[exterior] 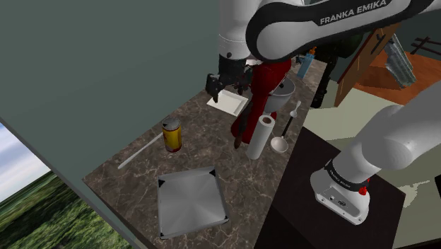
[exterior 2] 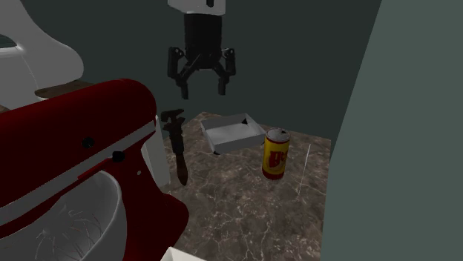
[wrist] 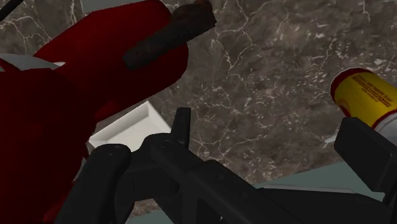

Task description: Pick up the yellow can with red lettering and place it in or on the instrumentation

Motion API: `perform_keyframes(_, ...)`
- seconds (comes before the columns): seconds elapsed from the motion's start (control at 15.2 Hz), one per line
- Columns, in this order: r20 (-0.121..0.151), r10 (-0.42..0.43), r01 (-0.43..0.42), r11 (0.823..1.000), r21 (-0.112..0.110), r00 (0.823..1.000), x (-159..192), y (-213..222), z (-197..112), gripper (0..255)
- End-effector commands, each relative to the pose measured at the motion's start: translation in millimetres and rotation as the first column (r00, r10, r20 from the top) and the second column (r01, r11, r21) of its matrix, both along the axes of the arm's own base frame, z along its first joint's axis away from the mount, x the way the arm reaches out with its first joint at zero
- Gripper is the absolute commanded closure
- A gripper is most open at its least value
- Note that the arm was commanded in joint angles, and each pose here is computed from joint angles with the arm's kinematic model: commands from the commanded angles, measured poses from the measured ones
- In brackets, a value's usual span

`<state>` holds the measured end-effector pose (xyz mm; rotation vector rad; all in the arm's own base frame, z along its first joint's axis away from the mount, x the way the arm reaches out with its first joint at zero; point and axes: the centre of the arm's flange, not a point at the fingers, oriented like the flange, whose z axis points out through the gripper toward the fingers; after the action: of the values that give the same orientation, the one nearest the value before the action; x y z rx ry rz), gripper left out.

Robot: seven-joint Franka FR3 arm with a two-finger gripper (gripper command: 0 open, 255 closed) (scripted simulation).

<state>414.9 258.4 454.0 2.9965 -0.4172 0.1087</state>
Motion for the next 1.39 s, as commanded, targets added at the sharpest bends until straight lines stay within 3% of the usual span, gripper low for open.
perform_keyframes(0.0, 0.004, -0.008, 0.008, 1.000, -0.001, 1.000, 13.5, 21.3, -14.9, 0)
perform_keyframes(0.99, 0.027, -0.054, 0.055, 0.998, -0.018, 0.998, 97.3, 170.0, -115.2, 0)
perform_keyframes(1.32, 0.027, -0.054, 0.055, 0.998, -0.018, 0.998, 99.3, 166.2, -141.2, 0)
